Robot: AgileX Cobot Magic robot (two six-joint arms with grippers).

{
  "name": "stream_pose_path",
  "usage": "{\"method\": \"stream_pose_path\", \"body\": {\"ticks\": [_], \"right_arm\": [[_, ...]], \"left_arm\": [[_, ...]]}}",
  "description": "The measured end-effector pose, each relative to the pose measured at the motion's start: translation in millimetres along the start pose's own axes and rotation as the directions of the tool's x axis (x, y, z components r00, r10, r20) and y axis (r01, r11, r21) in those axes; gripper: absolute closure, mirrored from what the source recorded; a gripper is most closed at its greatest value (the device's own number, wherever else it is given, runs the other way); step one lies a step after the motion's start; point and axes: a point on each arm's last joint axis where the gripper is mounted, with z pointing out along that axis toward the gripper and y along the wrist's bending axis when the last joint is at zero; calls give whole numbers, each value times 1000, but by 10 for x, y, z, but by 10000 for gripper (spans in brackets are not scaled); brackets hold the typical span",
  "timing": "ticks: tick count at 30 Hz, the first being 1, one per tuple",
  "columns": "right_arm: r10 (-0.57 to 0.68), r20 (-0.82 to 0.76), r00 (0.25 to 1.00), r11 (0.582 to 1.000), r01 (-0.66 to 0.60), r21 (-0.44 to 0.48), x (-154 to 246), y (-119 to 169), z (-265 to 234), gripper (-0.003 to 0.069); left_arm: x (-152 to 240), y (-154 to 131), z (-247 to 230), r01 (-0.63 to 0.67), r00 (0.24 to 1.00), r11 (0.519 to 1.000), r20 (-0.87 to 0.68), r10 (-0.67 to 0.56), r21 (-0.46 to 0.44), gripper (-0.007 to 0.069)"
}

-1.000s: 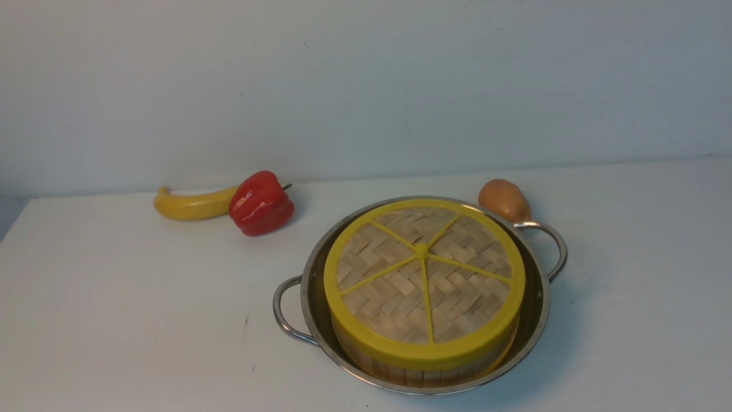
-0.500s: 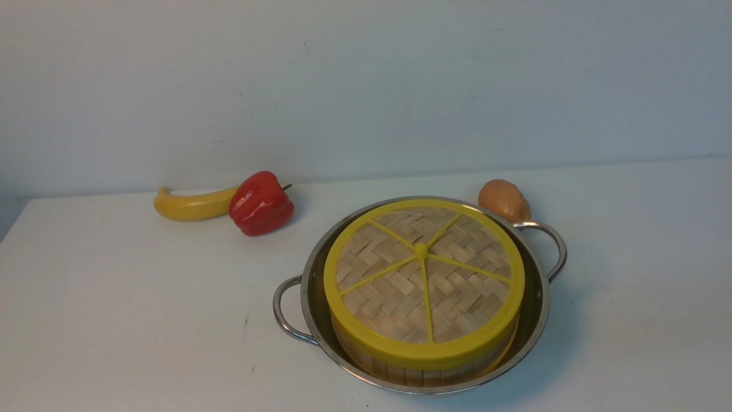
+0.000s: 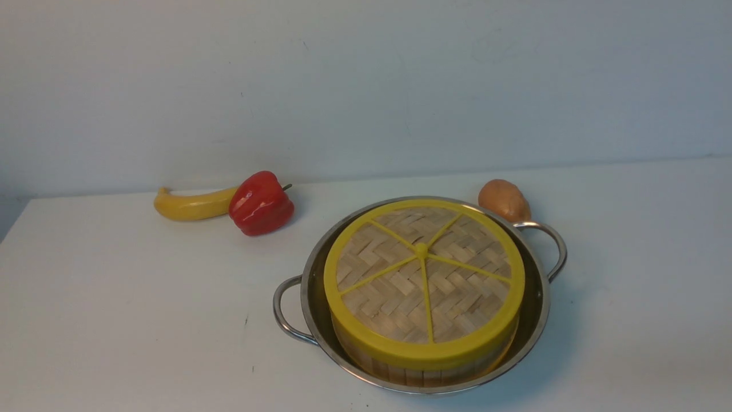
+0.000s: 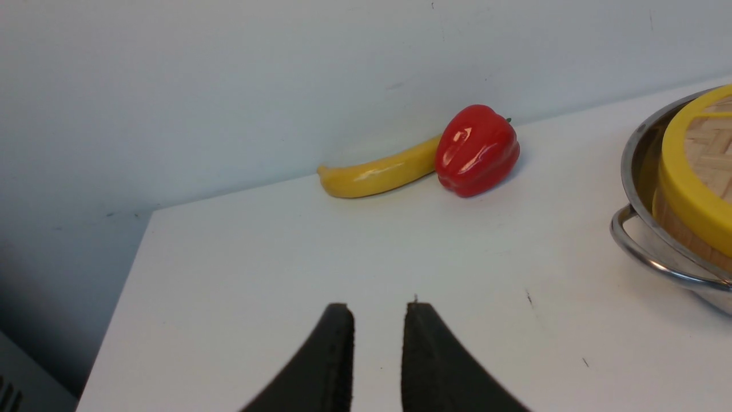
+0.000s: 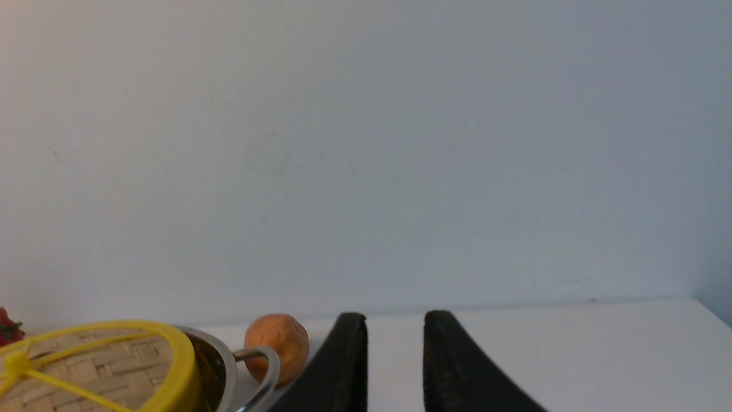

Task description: Place the steamer in the pot on the white table, and put the lid on the steamer.

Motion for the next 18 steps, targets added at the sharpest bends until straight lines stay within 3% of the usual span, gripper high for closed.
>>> {"method": "stream_pose_path", "body": {"ticks": [6, 18], "right_arm": [[24, -86, 996, 999, -22, 31, 81, -26, -4, 477], [30, -95, 995, 999, -27, 34, 90, -29, -5, 444]], "left_arm": [[0, 0, 0, -1, 1000, 1000, 0, 1, 0, 489], [0, 0, 0, -1, 1000, 1000, 0, 1, 0, 477]]}}
